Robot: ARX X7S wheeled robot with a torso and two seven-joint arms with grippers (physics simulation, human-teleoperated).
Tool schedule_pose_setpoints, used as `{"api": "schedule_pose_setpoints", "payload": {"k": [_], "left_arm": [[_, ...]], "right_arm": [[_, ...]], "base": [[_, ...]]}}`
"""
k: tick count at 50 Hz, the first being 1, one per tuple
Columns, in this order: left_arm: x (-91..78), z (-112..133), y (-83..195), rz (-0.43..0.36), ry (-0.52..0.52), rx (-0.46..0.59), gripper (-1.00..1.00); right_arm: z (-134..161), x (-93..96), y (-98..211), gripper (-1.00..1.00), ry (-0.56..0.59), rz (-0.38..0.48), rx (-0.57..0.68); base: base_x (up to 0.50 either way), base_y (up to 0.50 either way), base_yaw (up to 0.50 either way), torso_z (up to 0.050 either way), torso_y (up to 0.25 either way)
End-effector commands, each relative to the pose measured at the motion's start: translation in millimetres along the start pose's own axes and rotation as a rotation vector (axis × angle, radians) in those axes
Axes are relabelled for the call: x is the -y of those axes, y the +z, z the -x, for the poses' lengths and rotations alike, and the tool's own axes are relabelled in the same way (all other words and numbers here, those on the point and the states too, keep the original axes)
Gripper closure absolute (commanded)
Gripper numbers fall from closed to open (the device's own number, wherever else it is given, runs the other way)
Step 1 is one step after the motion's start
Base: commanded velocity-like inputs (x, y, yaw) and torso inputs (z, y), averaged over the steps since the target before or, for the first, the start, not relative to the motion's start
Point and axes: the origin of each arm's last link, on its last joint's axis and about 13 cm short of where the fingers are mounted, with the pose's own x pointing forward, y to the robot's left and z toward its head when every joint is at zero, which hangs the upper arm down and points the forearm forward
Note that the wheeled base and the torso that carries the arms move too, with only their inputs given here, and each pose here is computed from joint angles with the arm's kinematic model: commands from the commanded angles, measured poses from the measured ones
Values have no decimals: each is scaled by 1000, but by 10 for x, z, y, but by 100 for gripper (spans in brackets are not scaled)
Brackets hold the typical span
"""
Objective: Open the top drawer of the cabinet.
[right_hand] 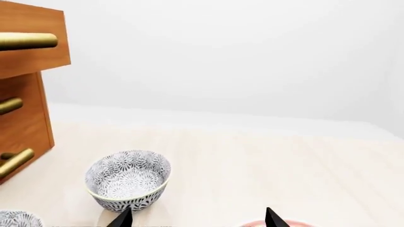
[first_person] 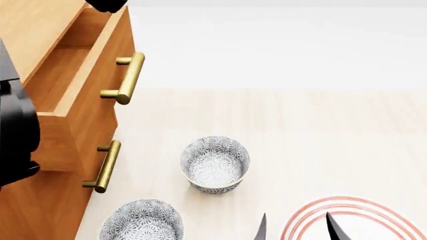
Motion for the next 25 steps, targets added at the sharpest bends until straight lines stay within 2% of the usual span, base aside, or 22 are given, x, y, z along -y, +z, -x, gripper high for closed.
{"api": "schedule_pose_setpoints", "payload": {"k": [1,3,4,7,10,15,25], "left_arm": [[-136,-353,-85,175,-82,-170,-100],[-150,-398,-97,211,-81,-194,-100],[-172,-431,-103,265,-99,-216,-100],[-205,-532,-128,313,-94,-268,-100],[-215,-590,-147,303,-65,-284,-100],[-268,-649,-149,385,-85,-351,-100],[-248,-643,-175,407,-110,-356,-100]], "right_arm": [[-6,-24,-33,-100,13,3,-5],[-5,-23,-31,-100,14,0,-4],[-11,-20,-31,-100,13,1,-5],[-12,-16,-19,-100,13,4,-5],[-11,-9,-20,-100,9,1,-1],[-17,-16,-41,-100,11,-5,-4],[-19,-16,-62,-100,10,-8,-7]], "base": [[0,0,0,0,0],[0,0,0,0,0],[0,0,0,0,0],[0,0,0,0,0],[0,0,0,0,0],[0,0,0,0,0],[0,0,0,0,0]]}}
